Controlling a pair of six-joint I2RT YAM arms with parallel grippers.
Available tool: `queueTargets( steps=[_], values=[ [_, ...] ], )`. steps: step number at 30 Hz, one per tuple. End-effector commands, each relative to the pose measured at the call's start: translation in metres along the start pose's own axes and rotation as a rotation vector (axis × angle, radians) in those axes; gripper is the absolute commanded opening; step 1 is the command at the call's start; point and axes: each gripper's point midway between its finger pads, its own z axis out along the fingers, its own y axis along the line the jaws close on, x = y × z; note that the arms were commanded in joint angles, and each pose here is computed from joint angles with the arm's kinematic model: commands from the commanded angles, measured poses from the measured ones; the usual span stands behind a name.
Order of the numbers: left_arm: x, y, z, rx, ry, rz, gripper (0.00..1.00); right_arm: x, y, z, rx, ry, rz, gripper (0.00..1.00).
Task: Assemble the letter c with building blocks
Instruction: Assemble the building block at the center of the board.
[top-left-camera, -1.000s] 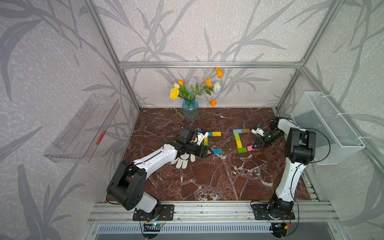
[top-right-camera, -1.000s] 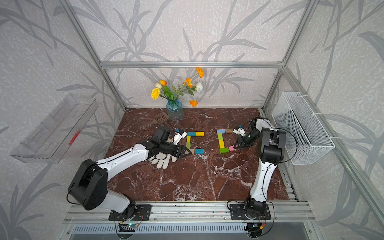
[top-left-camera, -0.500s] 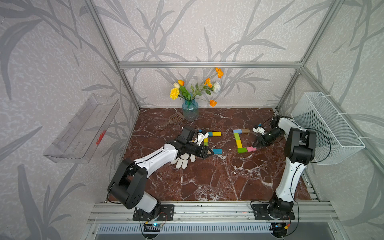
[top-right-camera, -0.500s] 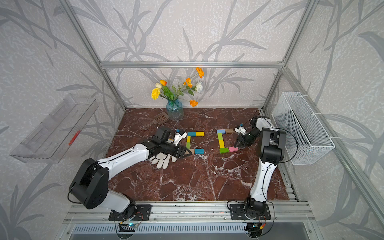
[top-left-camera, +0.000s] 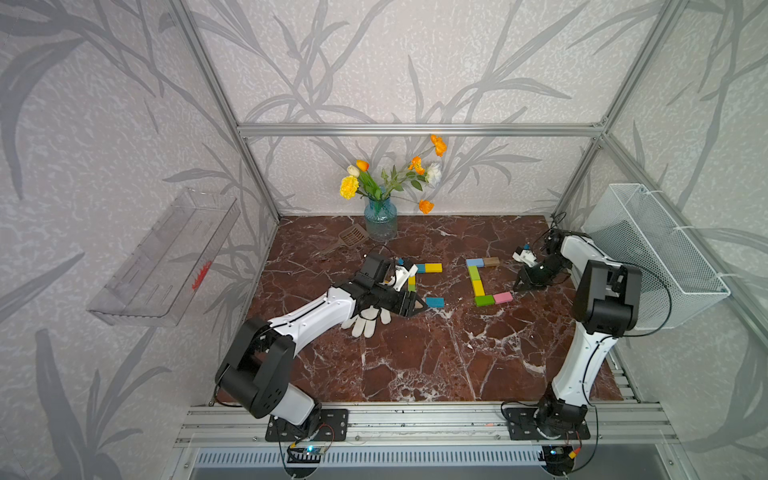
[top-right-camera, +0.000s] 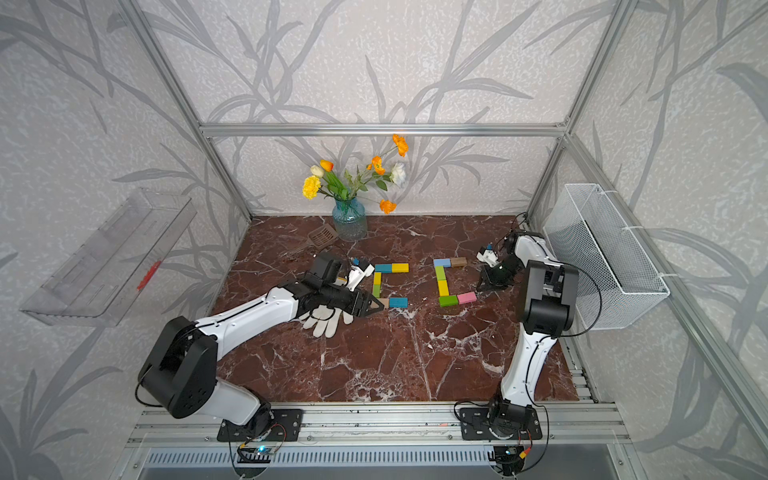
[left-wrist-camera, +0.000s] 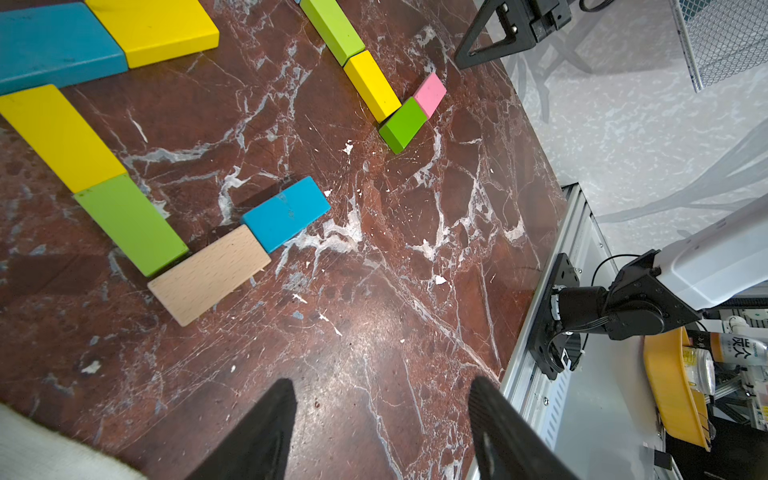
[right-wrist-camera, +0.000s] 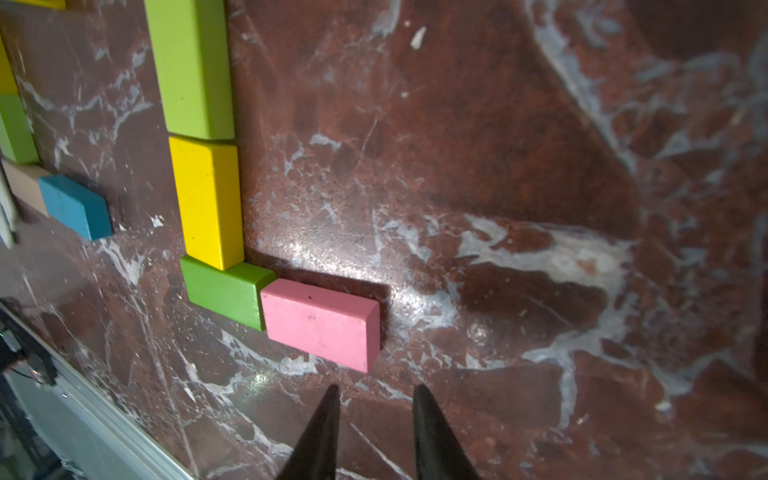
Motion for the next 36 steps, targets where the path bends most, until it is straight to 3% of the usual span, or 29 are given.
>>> queueTargets(
  steps=[1,9,36],
  values=[
    [-0.007,-0.006,-0.003,0.015,-0.013,0.031,0.67,0.006,-0.003,-0.001,0.04,0.0,0.022,0.2],
    [-0.006,-0.006,-0.003,0.014,-0.013,0.031,0.67,0.01,-0.002,0.012,0.015,0.005,0.059,0.0],
    [-0.008,-0.007,-0.003,0.021,-0.016,0.037,0.67,0.009,0.006,0.034,-0.079,0.019,0.101,0.0]
  ],
)
